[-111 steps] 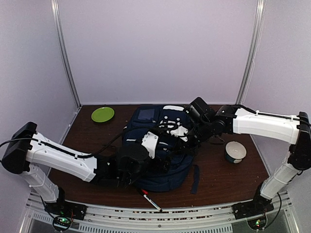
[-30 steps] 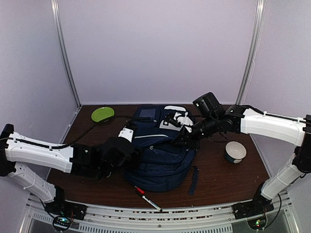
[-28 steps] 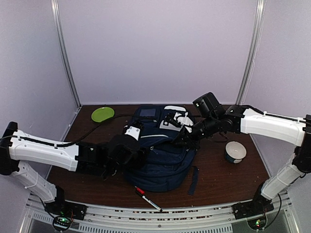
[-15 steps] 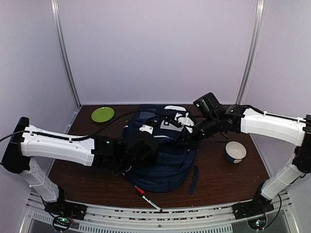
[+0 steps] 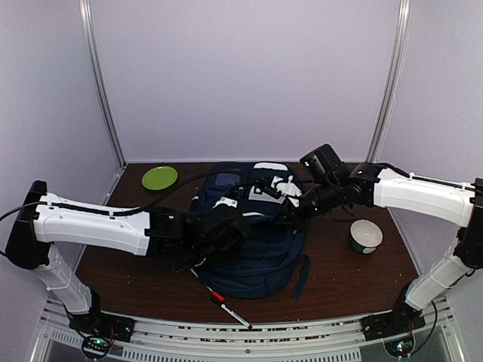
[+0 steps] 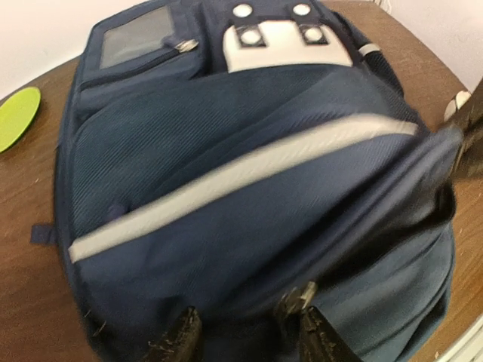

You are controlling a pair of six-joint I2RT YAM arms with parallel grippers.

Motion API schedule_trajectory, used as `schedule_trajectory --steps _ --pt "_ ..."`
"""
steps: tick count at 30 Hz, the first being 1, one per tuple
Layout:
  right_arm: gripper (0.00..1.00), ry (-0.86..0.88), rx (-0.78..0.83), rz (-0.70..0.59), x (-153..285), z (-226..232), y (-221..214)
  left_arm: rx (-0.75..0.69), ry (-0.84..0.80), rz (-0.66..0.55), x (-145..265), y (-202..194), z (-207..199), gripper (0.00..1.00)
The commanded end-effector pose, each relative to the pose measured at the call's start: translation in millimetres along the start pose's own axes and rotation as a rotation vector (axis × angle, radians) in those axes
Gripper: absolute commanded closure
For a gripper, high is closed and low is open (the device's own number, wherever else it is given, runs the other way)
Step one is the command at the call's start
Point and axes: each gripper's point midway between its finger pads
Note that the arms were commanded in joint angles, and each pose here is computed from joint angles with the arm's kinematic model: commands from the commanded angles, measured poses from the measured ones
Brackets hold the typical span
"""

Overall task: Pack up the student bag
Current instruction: Unzip the upper front pocket of the student bag.

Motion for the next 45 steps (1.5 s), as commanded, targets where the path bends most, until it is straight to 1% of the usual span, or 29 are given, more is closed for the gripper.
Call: schedule_trajectory --steps 1,5,8,10,11,12,14,16,18,21,23,27,30,34,35,37,38,41,45 --pt "1.0 -0.042 0.043 -0.212 31.2 -7.3 58.4 -0.025 0.036 0.133 9.2 -54.0 26.1 0.56" --pt "1.0 -0.04 0.04 -0.211 30.2 -7.7 58.3 -0.016 0.083 0.13 3.6 -50.2 40.5 0.58" --pt "1.0 -0.037 0.036 -0.206 29.5 -7.4 57.3 -0.024 0.091 0.096 3.8 -35.3 40.2 0.61" --pt "1.0 -0.038 0.037 -0.204 30.2 -7.3 57.1 -0.029 0.077 0.067 8.7 -23.8 37.9 0.66" --pt "1.0 -0.039 0.039 -0.205 30.9 -7.1 57.2 -0.03 0.044 0.022 14.1 -13.4 32.4 0.67" --pt "1.0 -0.04 0.038 -0.204 30.8 -7.3 56.5 -0.039 -0.009 -0.03 19.8 -3.9 24.1 0.66" --pt "1.0 -0.039 0.038 -0.204 30.9 -7.1 56.2 -0.064 -0.135 -0.117 31.0 7.9 8.3 0.56" --pt "1.0 -0.034 0.037 -0.205 30.7 -6.3 56.6 -0.077 -0.177 -0.15 36.1 11.1 5.8 0.47" --pt "1.0 -0.031 0.037 -0.204 31.1 -5.7 57.0 -0.111 -0.205 -0.14 35.2 11.6 1.7 0.43" --pt "1.0 -0.03 0.037 -0.204 31.3 -5.5 57.4 -0.129 -0.209 -0.108 29.0 13.8 -0.3 0.42" --pt "1.0 -0.028 0.036 -0.204 31.4 -5.1 57.7 -0.135 -0.228 -0.108 27.2 15.4 -4.2 0.42" --pt "1.0 -0.025 0.037 -0.205 31.5 -4.4 58.6 -0.087 -0.198 -0.076 16.9 14.4 4.7 0.43" --pt "1.0 -0.026 0.039 -0.206 32.1 -4.5 58.5 -0.05 -0.17 -0.064 9.5 13.7 12.2 0.48" --pt "1.0 -0.024 0.041 -0.204 31.6 -4.0 56.8 -0.049 -0.151 -0.077 3.2 20.9 12.0 0.62" --pt "1.0 -0.025 0.041 -0.205 31.7 -4.1 56.5 -0.056 -0.156 -0.079 1.6 23.7 9.4 0.71" --pt "1.0 -0.031 0.04 -0.203 31.3 -5.4 55.3 -0.07 -0.167 -0.075 -1.1 27.4 3.8 0.94" --pt "1.0 -0.035 0.04 -0.203 31.3 -6.1 55.0 -0.076 -0.17 -0.07 -1.6 27.8 2.3 1.0" --pt "1.0 -0.058 0.04 -0.202 32.7 -10.4 52.0 -0.071 -0.14 -0.061 4.3 21.7 14.0 1.0" --pt "1.0 -0.126 0.018 -0.211 38.8 -31.7 45.2 -0.048 -0.014 -0.03 22.1 -5.4 58.9 1.0"
Point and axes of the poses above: each gripper's point midway between its finger pads, its own x axis back along the fingers, its own z axis along the line the jaws close on, y = z × x, and after that the axes turned 12 degrees about -x, right-handed
